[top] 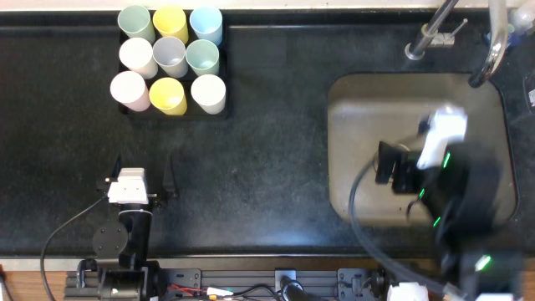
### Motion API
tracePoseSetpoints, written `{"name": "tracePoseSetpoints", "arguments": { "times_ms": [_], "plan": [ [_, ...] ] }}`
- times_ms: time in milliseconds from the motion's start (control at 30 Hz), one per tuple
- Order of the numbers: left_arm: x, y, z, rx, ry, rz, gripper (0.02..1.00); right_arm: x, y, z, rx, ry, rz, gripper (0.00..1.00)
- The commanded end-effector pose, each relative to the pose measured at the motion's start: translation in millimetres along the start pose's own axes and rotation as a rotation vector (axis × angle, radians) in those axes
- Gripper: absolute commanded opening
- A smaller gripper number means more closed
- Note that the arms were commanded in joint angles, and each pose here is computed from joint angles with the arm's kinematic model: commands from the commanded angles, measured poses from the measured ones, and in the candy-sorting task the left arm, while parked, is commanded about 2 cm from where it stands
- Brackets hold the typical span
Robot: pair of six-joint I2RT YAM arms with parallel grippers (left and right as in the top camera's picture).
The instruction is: Store Cups
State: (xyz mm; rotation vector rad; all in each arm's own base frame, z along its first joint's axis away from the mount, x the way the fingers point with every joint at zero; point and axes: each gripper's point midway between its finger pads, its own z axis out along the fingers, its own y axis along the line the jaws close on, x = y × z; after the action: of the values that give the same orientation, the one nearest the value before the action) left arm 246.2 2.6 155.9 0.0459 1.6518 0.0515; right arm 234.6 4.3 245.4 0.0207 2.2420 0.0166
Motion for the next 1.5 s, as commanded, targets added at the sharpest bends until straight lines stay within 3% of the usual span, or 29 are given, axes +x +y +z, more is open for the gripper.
{"name": "tracePoseSetpoints", "arguments": {
  "times_ms": [33, 167, 500, 733, 1333, 1433, 1500],
  "plan": [
    [-0.1, 0.1, -0.4, -0.001, -0.002, 0.016, 0.998, 8.1, -34.3, -6.2, 0.187, -0.328, 0.017, 0.998],
    [-0.1, 0.1, -0.4, -0.001, -0.002, 0.016, 0.998, -3.8, -44.1, -20.4, 0.233, -0.598, 0.07, 0.996],
    [-0.1, 0.1, -0.4, -0.001, -0.002, 0.016, 0.998, 13.6, -42.8, 11.3, 0.219, -0.728, 0.089, 0.998],
    [-0.1, 0.1, -0.4, -0.001, -0.002, 0.016, 0.998, 55.0, -42.6, 55.6, 0.223, -0.61, 0.068, 0.998],
    [-0.1, 0.1, -0.4, -0.001, -0.002, 0.016, 0.998, 53.9, -43.5, 56.6, 0.227, -0.638, 0.075, 0.996],
    [-0.1, 0.1, -0.4, -0.001, -0.002, 0.016, 0.998, 52.7, -31.5, 58.3, 0.151, -0.641, 0.076, 0.998],
    [-0.1, 0.1, -0.4, -0.001, -0.002, 0.016, 0.998, 53.0, -15.4, 60.9, 0.053, -0.634, 0.061, 0.996]
  ]
}}
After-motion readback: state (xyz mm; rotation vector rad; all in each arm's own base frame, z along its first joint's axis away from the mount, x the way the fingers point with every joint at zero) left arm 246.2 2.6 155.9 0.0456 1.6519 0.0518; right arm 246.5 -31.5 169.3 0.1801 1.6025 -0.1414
